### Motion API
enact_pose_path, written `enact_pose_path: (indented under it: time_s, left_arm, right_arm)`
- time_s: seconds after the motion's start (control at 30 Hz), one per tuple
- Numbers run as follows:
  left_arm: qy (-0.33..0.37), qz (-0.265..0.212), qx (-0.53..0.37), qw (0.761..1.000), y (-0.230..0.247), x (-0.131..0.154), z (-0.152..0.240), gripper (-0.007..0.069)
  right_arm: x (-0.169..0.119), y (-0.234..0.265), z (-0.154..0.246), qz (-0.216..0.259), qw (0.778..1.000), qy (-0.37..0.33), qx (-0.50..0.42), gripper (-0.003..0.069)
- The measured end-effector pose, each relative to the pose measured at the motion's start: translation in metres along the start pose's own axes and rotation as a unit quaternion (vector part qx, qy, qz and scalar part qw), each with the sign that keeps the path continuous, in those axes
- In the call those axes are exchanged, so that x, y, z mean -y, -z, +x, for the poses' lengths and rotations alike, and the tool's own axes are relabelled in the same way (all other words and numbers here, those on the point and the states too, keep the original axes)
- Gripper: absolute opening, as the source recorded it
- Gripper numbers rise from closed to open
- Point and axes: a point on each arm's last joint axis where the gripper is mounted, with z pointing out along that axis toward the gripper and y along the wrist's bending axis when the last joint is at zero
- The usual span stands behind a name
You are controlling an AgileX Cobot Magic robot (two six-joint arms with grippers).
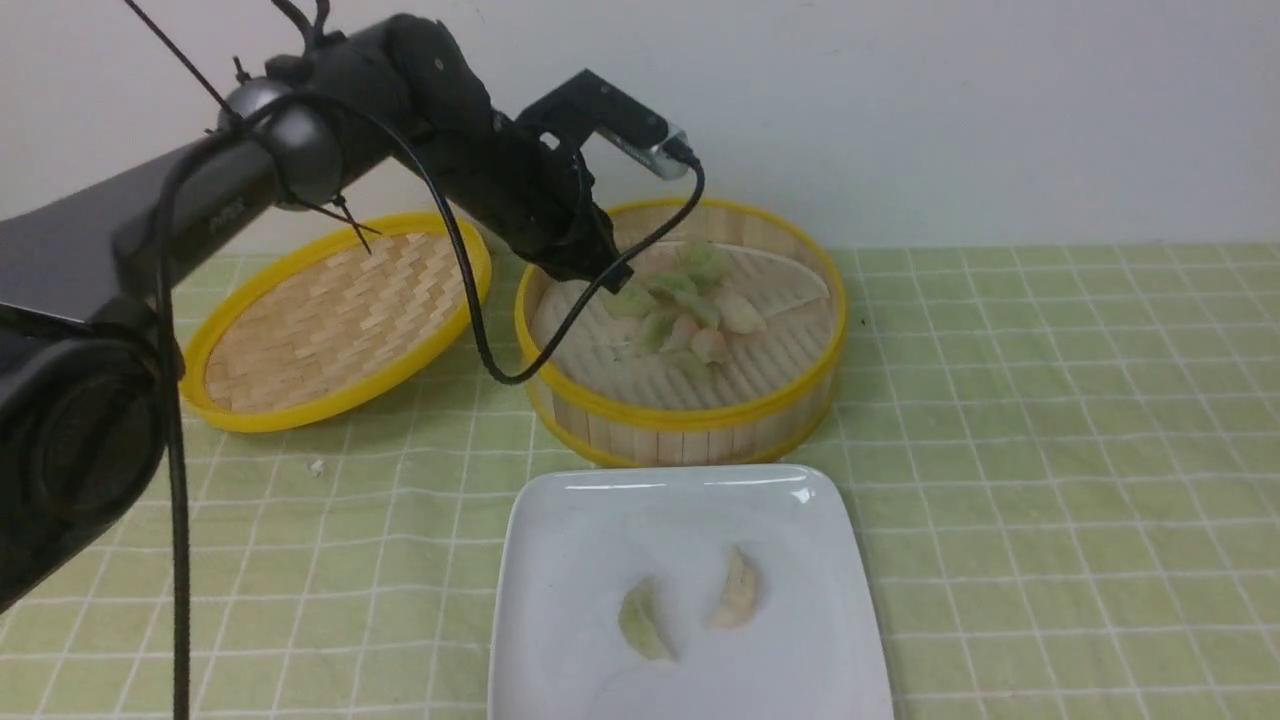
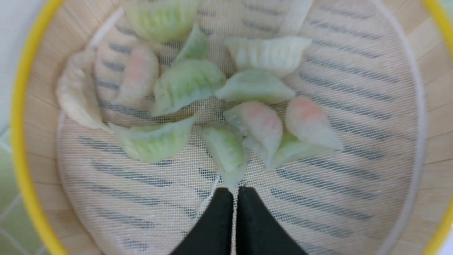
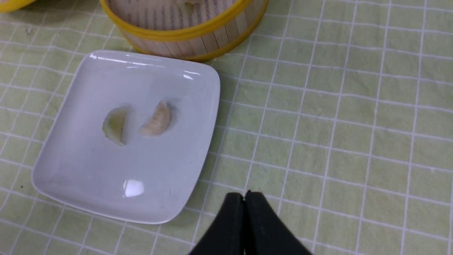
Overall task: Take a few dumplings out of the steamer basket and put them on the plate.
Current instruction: Use the left arm to grab a dumpling from the steamer
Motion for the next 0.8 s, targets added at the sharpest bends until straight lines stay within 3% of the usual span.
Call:
enact_pose_path:
  time_s: [0.17,0.43,0.53,0.8]
  left_arm:
    - [-0.004,0.002,0.005,1.0,0.017,0.005,-0.007,-0.0006]
    - [-0.002,0.007,0.017,1.0,0.0,0.001,-0.003,0.002]
    - [0.006,0.006,0.018,1.0,-0.015,-0.003,0.003,0.007]
    - [0.04,0.021,0.01,0.999,-0.064,-0.009,0.025,0.0344]
  right_arm:
    - [0.0,0.0,0.0,0.0,1.0,0.0,-0.001,-0.0015]
    - [0.0,0.0,0.0,-0.001,1.0,0.0,-0.001,-0.0015]
    - [0.0,0.0,0.0,-0.001,1.0,0.0,-0.001,-0.0015]
    - [0.0,0.0,0.0,-0.001,1.0,-0.004,-0.001,-0.0015]
